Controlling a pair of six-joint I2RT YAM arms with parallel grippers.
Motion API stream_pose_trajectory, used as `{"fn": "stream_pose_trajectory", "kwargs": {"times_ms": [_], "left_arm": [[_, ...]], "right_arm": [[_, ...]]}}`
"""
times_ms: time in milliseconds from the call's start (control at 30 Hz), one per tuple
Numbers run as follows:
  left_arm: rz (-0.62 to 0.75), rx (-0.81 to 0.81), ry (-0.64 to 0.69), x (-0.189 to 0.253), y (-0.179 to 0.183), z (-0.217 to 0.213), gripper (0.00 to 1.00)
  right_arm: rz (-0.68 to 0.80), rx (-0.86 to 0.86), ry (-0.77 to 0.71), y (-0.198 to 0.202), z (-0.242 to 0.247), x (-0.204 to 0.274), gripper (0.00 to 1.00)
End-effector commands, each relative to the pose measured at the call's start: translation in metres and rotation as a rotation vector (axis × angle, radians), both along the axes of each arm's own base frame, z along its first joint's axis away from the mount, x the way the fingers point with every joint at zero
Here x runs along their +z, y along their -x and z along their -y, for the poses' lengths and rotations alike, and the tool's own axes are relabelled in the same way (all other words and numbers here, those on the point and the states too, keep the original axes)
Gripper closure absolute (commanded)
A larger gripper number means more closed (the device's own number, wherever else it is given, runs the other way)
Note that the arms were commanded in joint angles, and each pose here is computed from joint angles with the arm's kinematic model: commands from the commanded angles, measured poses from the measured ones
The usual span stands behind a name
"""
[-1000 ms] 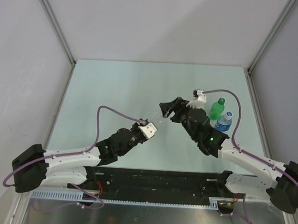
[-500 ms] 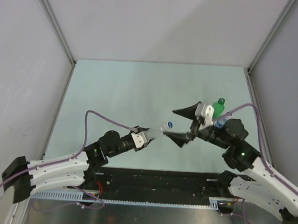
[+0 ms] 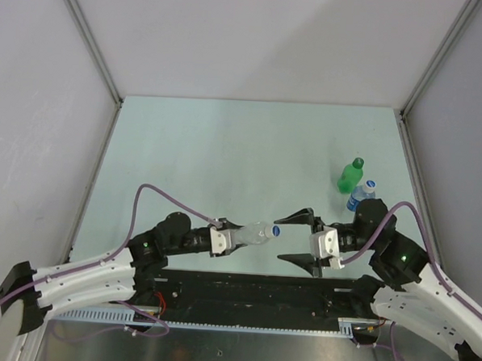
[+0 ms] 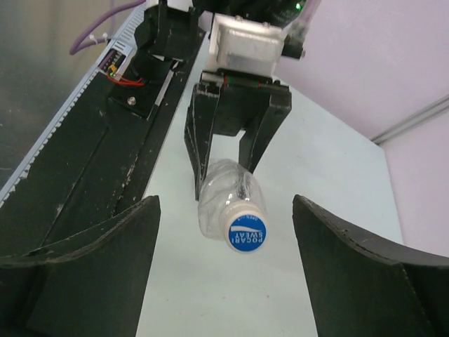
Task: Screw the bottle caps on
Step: Screw the bottle cap onto the plastic bottle.
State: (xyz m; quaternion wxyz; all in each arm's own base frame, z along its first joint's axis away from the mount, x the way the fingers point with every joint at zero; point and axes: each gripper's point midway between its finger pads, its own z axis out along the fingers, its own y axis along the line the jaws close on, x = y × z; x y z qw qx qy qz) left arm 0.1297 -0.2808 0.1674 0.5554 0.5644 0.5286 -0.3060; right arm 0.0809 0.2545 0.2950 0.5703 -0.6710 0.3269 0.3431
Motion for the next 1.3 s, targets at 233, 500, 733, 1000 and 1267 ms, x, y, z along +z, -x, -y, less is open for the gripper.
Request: {"fn": "stream_pose_trajectory", "kwargs": {"times_ms": [233, 500, 733, 1000, 1267], "left_arm": [[0.047, -0.068, 0.037, 0.021, 0.009, 0.003, 1.00], [0.053, -0.070, 0.046, 0.024, 0.010, 0.002, 1.00], [0.072, 0.072, 0.069, 0.039, -0.016, 0.000, 1.00], [0.147, 0.331, 0.176, 0.075, -0.063, -0.009, 1.00], [0.147, 0.585, 0.203, 0.081, -0.109, -0.010, 1.00]], "right_arm": [[-0.012, -0.089, 0.071, -0.026, -0.007, -0.021, 0.35], [-0.034, -0.105, 0.069, -0.029, -0.009, -0.021, 0.66], [-0.171, -0.146, 0.049, -0.036, -0.019, -0.019, 0.84], [-0.799, -0.573, -0.121, -0.103, -0.045, -0.024, 1.00], [-1.138, -1.141, -0.401, -0.164, -0.029, -0.061, 1.00]]}}
